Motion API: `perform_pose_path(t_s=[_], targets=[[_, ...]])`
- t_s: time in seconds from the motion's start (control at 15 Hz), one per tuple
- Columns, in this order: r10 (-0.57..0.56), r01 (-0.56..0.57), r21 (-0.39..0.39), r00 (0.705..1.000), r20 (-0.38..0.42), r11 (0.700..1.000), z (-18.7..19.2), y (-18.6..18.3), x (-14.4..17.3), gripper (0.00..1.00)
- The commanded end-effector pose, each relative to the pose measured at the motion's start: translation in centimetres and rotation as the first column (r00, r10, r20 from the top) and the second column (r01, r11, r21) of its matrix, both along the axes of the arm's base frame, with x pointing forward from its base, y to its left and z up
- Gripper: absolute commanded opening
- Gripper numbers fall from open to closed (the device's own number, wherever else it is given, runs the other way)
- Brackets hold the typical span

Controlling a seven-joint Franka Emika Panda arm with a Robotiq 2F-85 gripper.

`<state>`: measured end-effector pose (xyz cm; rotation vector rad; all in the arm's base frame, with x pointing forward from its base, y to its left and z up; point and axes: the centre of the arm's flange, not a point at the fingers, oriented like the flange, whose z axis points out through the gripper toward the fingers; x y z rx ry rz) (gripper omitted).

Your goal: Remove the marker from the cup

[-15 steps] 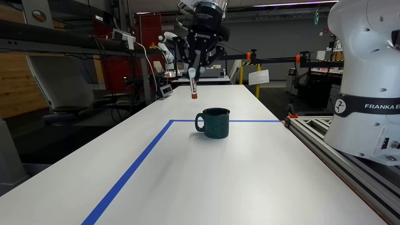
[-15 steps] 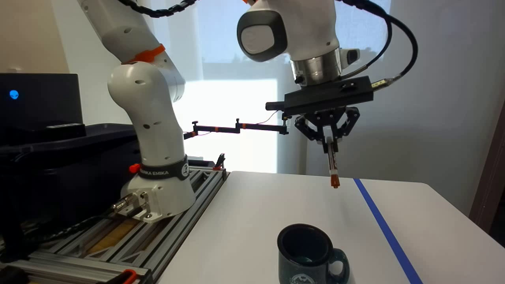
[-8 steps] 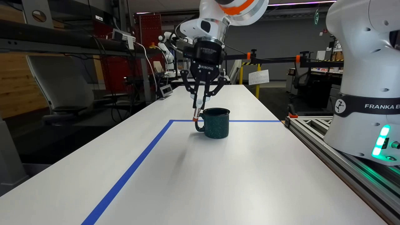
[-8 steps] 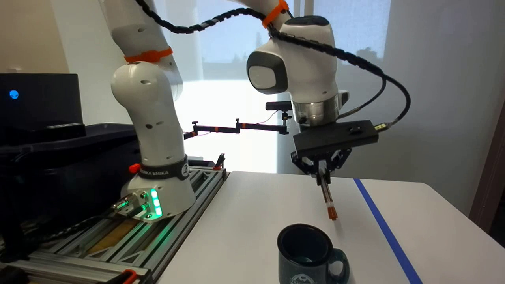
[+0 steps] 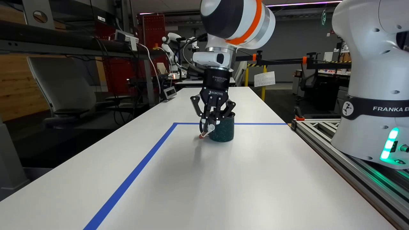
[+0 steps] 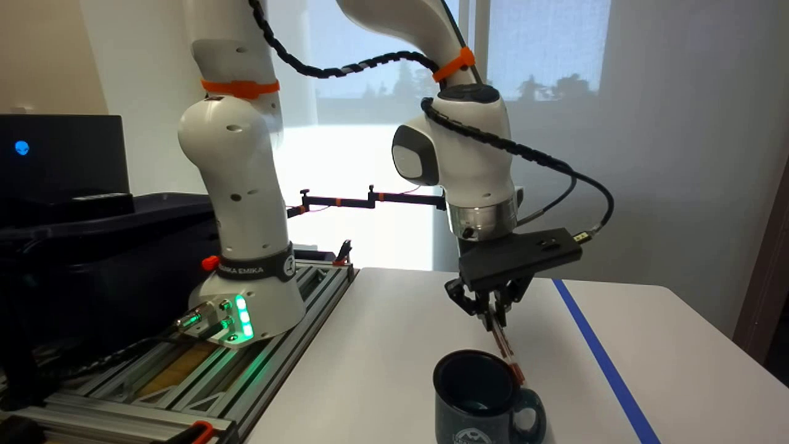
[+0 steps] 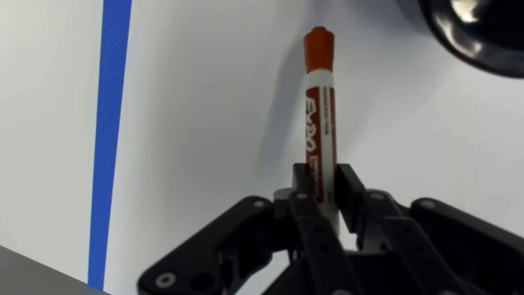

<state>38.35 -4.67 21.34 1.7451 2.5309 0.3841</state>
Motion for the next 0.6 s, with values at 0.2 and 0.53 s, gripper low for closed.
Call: perform_pose_path(t_s=[0.2, 0.53], targets=[[0.132, -0.127, -0.08, 0.989, 0.061, 0.989, -3.5, 1.5, -0.9, 0.05], [0.181, -0.171, -0.125, 0.98, 0.08, 0.977, -5.1, 2.3, -0.7, 0.05]])
